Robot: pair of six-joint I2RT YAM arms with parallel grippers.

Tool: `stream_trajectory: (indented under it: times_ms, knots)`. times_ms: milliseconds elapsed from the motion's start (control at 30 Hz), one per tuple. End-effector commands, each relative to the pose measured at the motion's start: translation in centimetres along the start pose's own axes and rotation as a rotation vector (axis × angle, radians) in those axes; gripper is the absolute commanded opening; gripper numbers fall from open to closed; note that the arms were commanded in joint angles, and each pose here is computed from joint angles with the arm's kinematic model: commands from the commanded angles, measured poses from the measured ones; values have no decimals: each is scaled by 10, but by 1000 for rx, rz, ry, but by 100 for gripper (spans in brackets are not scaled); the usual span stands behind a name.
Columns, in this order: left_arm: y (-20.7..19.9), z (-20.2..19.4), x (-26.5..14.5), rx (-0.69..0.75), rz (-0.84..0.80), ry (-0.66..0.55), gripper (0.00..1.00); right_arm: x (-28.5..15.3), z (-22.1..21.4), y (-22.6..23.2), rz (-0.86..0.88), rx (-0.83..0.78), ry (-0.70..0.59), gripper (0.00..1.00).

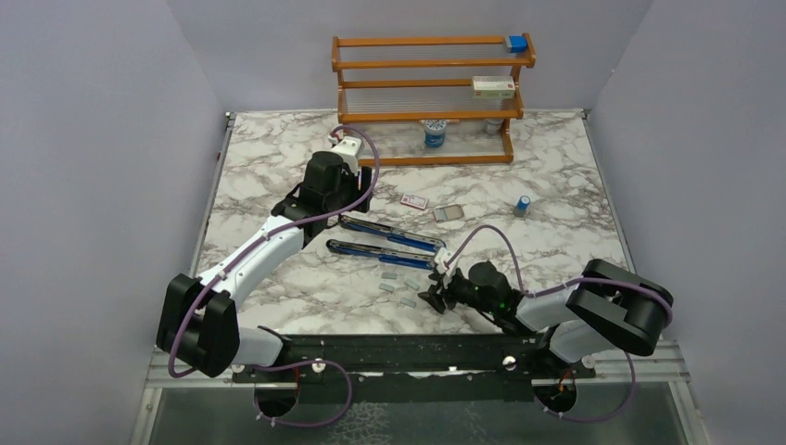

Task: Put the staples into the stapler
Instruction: Pick up the staple from the center of the board.

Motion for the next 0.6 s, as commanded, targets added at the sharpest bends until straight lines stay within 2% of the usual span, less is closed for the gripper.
stream_trajectory:
  times_ms: [0,567]
  knots:
    - [-2,8,0,-6,-14,-22,66,0,11,-7,-58,-14,-100,56]
    - [-1,7,4,-1,-24,-15,66,15,-5,1,9,-18,-76,50]
Point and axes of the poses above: each gripper's point midway between its finger pads, its own x axis out along the fingers, its own y axis along the line the jaws close on, z = x × y, the point moved 5 cm from there along -x, back along the fingers, and after that the axes turned 5 degrees about x, right-handed, at the moved point
